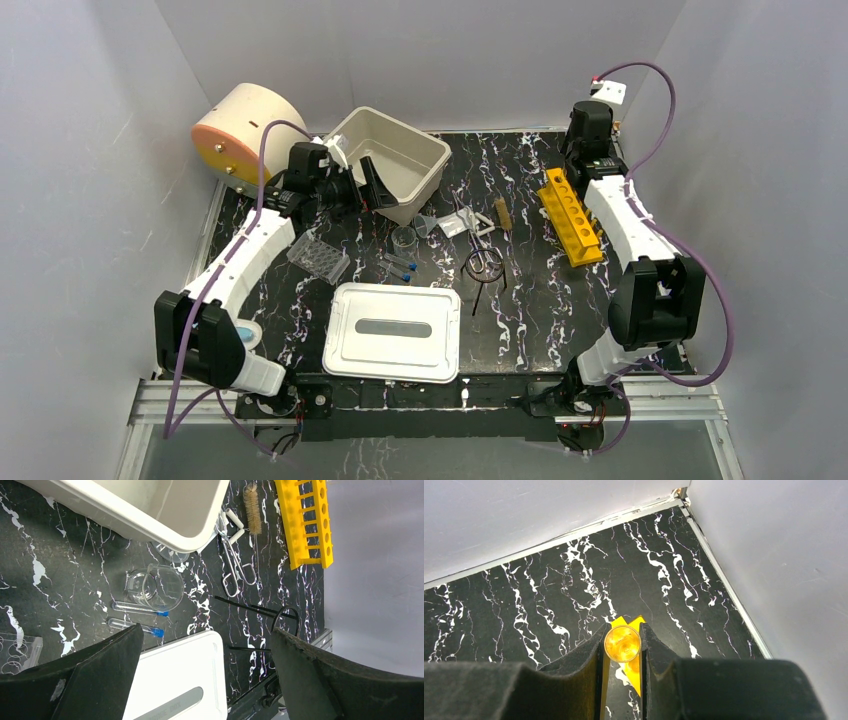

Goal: Organize the chemistry lab equipment

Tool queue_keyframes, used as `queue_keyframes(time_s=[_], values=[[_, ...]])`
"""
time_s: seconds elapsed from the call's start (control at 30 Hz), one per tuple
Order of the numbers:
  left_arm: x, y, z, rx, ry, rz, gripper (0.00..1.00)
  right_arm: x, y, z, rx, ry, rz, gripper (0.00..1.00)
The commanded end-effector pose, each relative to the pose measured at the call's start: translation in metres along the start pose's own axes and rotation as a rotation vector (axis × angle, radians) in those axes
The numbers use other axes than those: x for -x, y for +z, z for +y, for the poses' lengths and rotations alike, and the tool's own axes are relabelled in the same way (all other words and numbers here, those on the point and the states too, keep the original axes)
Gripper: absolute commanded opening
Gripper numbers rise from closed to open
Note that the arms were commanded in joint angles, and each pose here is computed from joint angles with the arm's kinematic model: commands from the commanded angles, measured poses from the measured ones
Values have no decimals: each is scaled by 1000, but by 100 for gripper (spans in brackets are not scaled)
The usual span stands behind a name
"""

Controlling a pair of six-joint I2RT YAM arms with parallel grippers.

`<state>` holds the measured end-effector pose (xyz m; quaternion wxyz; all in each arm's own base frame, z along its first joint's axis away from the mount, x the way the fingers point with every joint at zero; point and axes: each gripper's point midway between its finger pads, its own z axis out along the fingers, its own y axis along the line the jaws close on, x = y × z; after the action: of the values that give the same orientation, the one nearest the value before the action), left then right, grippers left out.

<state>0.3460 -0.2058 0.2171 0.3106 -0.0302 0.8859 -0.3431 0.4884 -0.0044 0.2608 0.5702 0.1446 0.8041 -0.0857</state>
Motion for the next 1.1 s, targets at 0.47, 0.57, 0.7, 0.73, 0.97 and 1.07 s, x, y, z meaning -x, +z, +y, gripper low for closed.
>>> queue_keyframes(time_s=[0.47,0.57,0.7,0.73,0.97,1.07], values=[[7,-2,-3,-30,14,-2,98,-14,23,2,-16,50,-6,26],[8,-2,-3,-29,12,-3,98,-19,27,4,-13,46,5,26],[7,-1,-2,-27,8,-1,98,-34,32,2,-19,36,33,26],[7,-2,-2,-26,6,-1,98,-39,34,2,-20,32,43,26],[7,-3,0,-19,1,-1,98,-49,47,6,-9,30,52,27],[7,-4,1,-16,3,-2,98,-52,49,6,-8,26,59,27]])
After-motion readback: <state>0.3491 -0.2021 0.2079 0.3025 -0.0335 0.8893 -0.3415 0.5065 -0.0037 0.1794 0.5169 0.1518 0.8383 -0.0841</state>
